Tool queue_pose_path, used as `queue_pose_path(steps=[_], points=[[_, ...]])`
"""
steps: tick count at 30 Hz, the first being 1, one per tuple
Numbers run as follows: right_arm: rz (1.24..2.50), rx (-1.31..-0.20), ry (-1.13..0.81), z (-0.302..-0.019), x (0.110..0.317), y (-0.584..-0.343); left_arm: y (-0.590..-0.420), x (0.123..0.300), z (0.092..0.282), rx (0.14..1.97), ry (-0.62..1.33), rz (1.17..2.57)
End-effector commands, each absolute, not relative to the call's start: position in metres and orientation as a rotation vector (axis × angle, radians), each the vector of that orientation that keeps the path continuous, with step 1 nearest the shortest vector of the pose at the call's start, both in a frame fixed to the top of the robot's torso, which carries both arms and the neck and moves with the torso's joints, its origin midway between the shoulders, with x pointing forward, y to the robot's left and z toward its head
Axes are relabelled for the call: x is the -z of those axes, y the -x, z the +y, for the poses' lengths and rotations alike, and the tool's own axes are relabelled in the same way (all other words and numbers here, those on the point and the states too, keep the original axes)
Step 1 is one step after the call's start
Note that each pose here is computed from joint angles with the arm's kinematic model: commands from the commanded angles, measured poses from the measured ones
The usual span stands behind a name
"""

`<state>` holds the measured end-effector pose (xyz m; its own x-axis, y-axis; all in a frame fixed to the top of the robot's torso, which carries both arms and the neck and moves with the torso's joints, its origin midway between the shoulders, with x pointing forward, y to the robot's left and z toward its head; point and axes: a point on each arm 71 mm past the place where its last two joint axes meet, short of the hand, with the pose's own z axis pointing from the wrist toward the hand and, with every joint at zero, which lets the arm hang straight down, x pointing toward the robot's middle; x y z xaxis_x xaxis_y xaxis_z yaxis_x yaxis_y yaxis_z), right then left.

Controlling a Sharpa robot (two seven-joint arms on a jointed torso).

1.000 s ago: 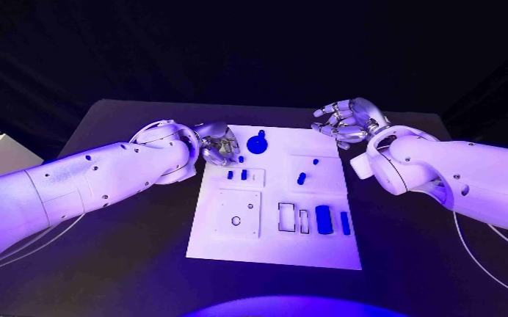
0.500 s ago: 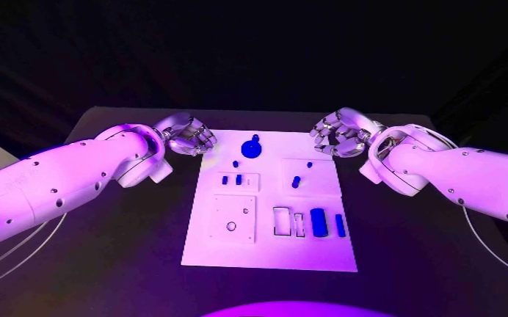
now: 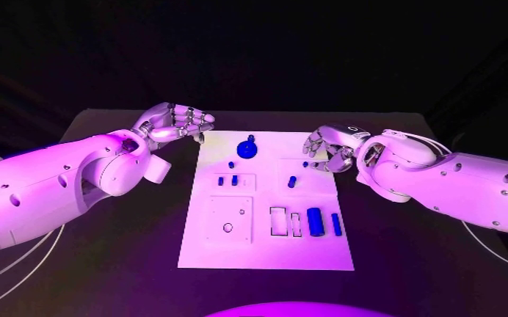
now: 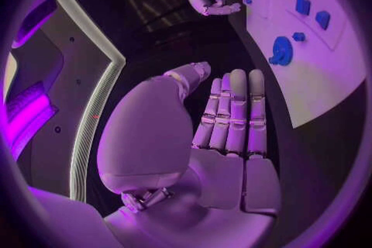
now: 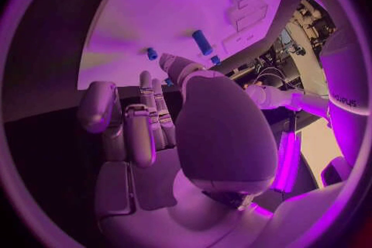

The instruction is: Assemble the parts on the task board

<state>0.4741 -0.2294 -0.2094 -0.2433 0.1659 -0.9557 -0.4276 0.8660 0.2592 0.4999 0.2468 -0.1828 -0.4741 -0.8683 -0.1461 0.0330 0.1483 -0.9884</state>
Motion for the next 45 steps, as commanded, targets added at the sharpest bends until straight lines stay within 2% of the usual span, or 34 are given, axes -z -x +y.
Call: queue_pose_path(steps=[1,13,28,45], points=[[1.743,-0.488,0.292,-0.223,0.216,-0.472,-0.498,0.177,0.247,1.557,0.901,1.538],[1.753,-0.449,0.313,-0.213,0.227,-0.475,-0.495,0.175,0.251,1.557,0.925,1.511],[1.725,-0.401,0.320,-0.211,0.229,-0.479,-0.495,0.175,0.256,1.535,0.945,1.504],[1.765,-0.439,0.327,-0.204,0.235,-0.474,-0.496,0.176,0.259,1.517,0.962,1.508]])
